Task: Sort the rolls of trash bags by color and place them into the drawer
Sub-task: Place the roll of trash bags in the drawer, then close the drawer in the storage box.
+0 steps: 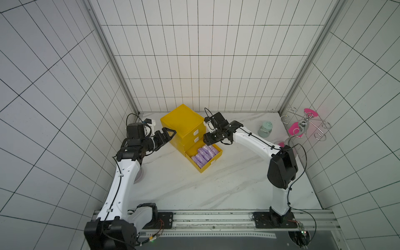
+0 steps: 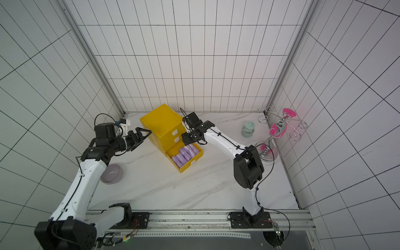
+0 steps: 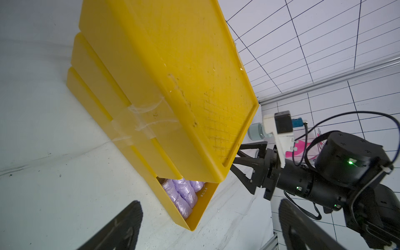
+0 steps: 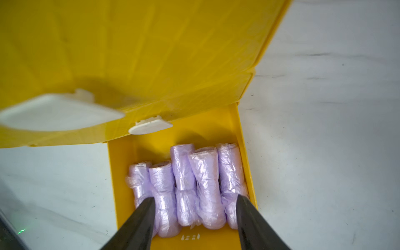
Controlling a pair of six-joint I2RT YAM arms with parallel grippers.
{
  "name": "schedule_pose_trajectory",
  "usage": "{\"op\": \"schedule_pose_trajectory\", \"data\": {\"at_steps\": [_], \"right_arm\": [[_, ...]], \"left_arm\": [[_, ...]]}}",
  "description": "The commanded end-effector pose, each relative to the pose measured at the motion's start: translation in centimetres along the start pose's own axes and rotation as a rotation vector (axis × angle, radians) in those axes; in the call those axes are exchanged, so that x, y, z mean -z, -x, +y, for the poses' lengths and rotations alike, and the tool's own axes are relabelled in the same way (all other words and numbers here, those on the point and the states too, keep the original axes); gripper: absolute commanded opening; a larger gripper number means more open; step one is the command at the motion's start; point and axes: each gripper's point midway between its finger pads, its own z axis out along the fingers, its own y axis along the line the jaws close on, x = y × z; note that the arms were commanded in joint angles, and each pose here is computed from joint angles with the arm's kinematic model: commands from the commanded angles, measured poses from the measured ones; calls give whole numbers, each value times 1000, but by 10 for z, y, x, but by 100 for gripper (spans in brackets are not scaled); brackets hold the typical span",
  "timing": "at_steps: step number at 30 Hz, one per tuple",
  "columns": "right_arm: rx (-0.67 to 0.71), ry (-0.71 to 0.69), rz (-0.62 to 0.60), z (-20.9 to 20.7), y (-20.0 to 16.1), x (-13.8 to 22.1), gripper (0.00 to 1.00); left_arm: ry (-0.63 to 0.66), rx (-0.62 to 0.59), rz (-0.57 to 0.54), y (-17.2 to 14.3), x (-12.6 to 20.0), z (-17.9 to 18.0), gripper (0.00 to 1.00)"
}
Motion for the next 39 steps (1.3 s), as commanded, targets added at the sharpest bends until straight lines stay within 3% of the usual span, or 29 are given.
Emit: {"op": "schedule_pose_trajectory", "data": {"at_steps": [1, 5, 10, 14, 20, 27, 39], "right_arm": [[-65, -21, -15, -3, -14, 19, 48], [-137, -42, 16, -14, -45, 25, 29], [-215, -14, 55, -19, -97, 15, 15], [-291, 21, 81, -18, -129, 0, 14], [-391, 77, 90, -14, -146, -23, 14], [-470, 84, 98, -22, -148, -45, 15], [-524, 105, 102, -37, -136, -63, 15]], "left_arm": [[15, -50, -74, 22, 10, -12, 97], [49, -64, -112, 41, 7, -13, 96], [94, -96, -141, 61, -6, -14, 91], [68, -112, -129, 74, -27, -31, 89], [32, -134, -74, 87, -70, -50, 88], [66, -121, 27, 91, -119, -25, 88], [114, -109, 67, 83, -134, -1, 87]]}}
